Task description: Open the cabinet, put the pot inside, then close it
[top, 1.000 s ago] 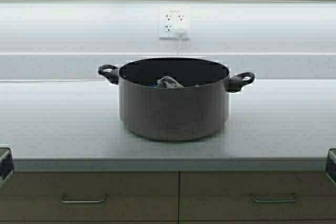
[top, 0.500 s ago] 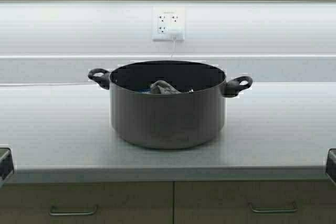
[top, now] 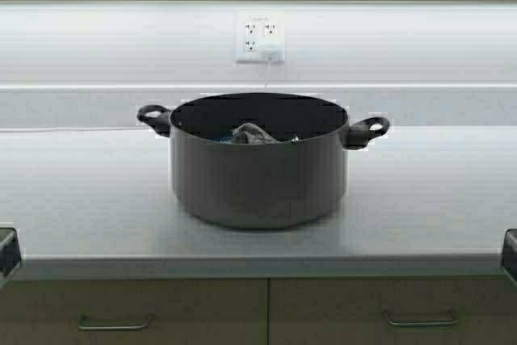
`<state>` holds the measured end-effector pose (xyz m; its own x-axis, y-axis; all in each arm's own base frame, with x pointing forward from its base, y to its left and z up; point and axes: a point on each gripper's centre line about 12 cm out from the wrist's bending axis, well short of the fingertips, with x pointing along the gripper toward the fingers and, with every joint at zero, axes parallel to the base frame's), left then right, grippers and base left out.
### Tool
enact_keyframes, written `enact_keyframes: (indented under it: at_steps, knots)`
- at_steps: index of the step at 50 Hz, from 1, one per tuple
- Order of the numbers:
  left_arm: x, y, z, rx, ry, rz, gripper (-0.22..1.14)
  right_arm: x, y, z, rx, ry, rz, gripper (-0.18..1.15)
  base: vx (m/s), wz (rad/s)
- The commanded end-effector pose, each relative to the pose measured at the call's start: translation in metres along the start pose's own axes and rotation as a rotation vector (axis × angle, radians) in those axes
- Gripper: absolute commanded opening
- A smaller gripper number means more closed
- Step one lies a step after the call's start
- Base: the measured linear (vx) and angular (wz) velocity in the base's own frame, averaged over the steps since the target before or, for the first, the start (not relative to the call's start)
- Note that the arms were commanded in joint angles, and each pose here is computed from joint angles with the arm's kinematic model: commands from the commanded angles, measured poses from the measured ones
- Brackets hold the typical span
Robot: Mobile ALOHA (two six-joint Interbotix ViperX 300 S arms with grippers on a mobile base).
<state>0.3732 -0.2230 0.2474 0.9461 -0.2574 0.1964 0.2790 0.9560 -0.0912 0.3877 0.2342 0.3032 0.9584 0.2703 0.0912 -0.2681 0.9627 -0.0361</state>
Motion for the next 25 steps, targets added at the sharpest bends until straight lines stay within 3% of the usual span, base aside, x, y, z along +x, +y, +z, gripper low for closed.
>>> enact_keyframes:
  at_steps: [1,25]
  knots:
    - [0.024,-0.003,0.007,-0.017,-0.056,0.017,1.02,0.015,0.001,0.020,0.026,-0.058,-0.020,1.04,0.00,0.00]
    - [0.071,0.017,-0.007,-0.018,-0.095,0.083,1.02,0.060,-0.010,0.026,0.049,-0.110,-0.079,1.04,0.00,0.00]
